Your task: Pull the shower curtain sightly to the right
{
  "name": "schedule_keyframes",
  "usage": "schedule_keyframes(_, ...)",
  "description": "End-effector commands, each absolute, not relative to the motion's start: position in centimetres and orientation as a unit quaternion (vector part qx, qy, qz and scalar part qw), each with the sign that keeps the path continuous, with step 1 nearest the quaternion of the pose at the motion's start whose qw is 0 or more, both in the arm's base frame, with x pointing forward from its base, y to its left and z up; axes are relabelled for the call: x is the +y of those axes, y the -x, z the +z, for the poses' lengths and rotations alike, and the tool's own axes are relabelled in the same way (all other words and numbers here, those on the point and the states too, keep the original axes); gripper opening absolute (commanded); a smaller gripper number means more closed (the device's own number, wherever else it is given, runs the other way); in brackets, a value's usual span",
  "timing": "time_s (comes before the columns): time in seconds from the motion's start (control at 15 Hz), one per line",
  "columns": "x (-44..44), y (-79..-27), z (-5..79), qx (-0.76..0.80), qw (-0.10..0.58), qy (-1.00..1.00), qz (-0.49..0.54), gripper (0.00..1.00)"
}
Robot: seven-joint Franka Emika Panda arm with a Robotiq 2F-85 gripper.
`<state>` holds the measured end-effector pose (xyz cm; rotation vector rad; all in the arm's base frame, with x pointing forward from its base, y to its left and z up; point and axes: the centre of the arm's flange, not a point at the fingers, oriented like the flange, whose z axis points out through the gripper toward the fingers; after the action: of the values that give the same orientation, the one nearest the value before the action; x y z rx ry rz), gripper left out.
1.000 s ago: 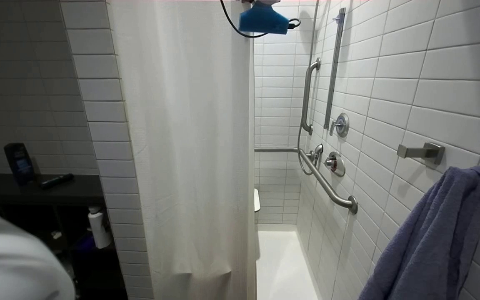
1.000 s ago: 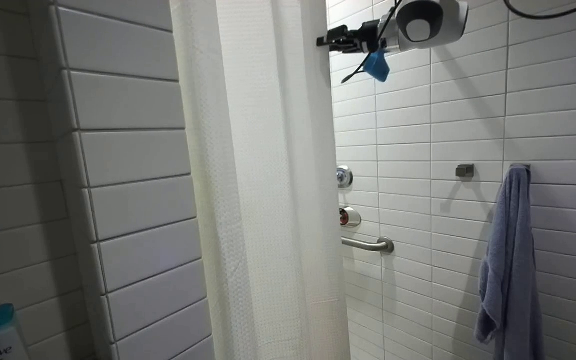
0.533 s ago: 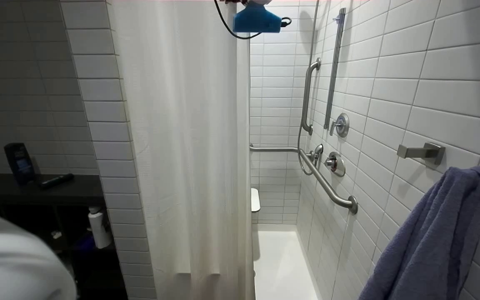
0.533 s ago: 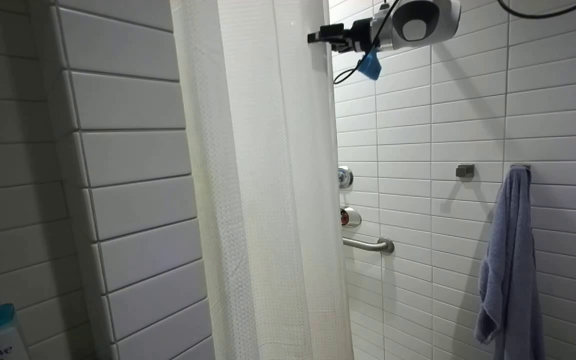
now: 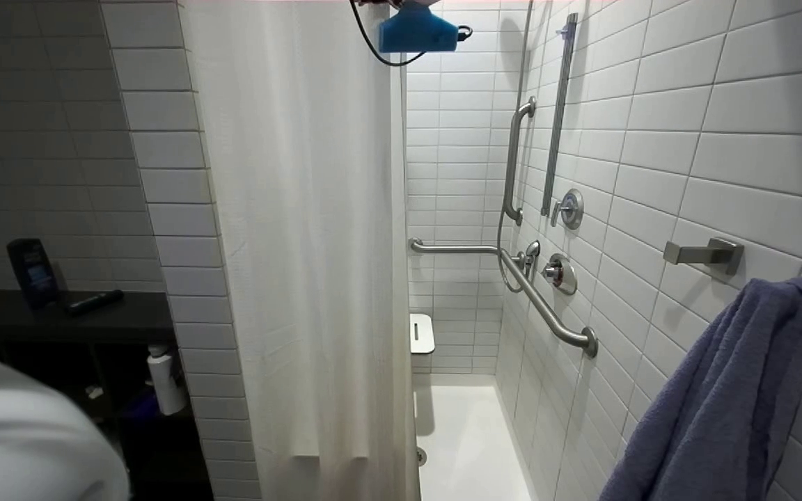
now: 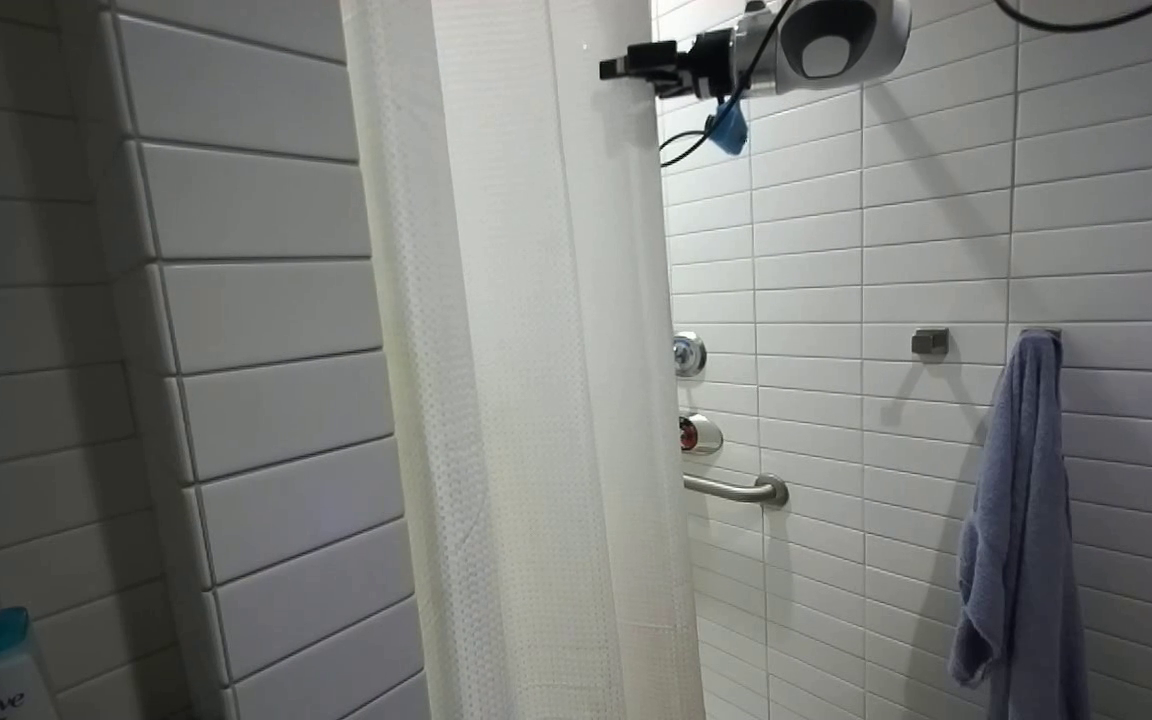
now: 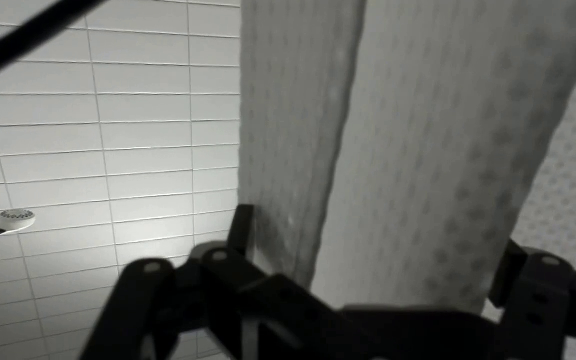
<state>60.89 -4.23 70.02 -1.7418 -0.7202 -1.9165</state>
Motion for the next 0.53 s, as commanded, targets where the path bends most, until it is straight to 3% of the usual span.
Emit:
schedule_keyframes(0.0, -3.48, -59.63, 70.1, -0.27, 0.216, 0.63, -0.696, 1.0)
schedule_keyframes(0.47, -3.11, -59.24, 69.58, -0.27, 0.217, 0.631, -0.694, 1.0)
